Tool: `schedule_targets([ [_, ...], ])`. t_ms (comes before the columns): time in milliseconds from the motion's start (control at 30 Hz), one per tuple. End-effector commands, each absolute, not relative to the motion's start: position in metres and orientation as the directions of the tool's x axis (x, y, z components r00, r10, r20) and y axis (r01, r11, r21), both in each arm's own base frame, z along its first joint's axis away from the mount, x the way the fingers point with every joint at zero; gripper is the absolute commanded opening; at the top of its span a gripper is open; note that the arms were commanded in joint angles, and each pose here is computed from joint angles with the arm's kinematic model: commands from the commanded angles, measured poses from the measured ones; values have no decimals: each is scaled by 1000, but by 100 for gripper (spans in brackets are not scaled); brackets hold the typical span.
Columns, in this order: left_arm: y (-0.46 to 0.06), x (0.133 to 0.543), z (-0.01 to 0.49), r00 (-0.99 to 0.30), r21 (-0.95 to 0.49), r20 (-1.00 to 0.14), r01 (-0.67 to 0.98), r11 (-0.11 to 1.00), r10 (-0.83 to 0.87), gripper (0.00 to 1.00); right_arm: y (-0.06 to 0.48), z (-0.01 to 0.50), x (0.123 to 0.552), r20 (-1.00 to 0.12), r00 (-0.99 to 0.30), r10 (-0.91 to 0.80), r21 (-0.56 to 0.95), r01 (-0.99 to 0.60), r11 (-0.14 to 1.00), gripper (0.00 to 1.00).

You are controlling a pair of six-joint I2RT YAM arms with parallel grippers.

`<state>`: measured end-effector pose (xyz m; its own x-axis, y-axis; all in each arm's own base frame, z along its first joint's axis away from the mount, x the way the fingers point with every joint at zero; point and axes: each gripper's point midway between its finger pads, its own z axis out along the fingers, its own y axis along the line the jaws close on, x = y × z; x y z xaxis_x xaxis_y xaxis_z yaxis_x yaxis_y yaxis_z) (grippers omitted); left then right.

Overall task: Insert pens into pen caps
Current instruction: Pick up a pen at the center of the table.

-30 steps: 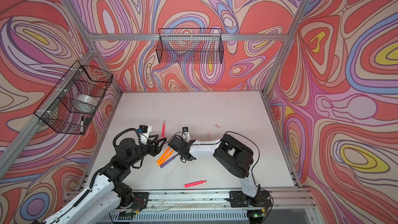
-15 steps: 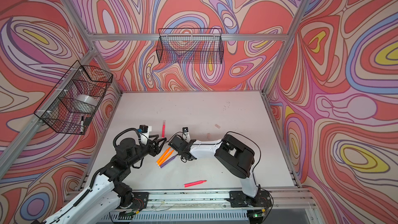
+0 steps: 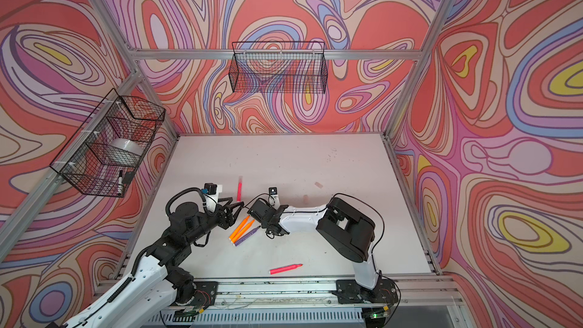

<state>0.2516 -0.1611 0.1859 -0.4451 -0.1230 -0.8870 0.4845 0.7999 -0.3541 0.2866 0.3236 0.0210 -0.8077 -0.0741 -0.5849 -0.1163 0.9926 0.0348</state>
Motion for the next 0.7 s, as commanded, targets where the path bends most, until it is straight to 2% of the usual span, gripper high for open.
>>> schedule_targets([
  [0,-162,250,190,-444,-360,-887,492,793,-127,62,310,12,283,-560,-818,-129,-67,-111,992,10],
  [100,-162,250,190,-446,-360,-886,491,794,-126,62,309,10,284,-552,-821,-146,-91,-114,989,16],
  [200,-161,250,189,-446,-360,-886,489,794,-126,62,310,7,284,-543,-826,-154,-98,-120,988,26],
  [300,-162,249,190,-447,-361,-886,491,793,-127,62,314,2,282,-531,-833,-156,-87,-130,988,28],
  [367,-162,249,190,-447,-363,-885,491,792,-128,62,315,-1,281,-525,-837,-155,-81,-132,988,26],
  [467,-162,249,190,-446,-364,-885,491,791,-130,62,315,-2,281,-527,-837,-146,-70,-129,989,16],
  [667,-164,249,200,-437,-371,-888,503,781,-140,62,312,23,284,-592,-801,-82,1,-103,995,7],
])
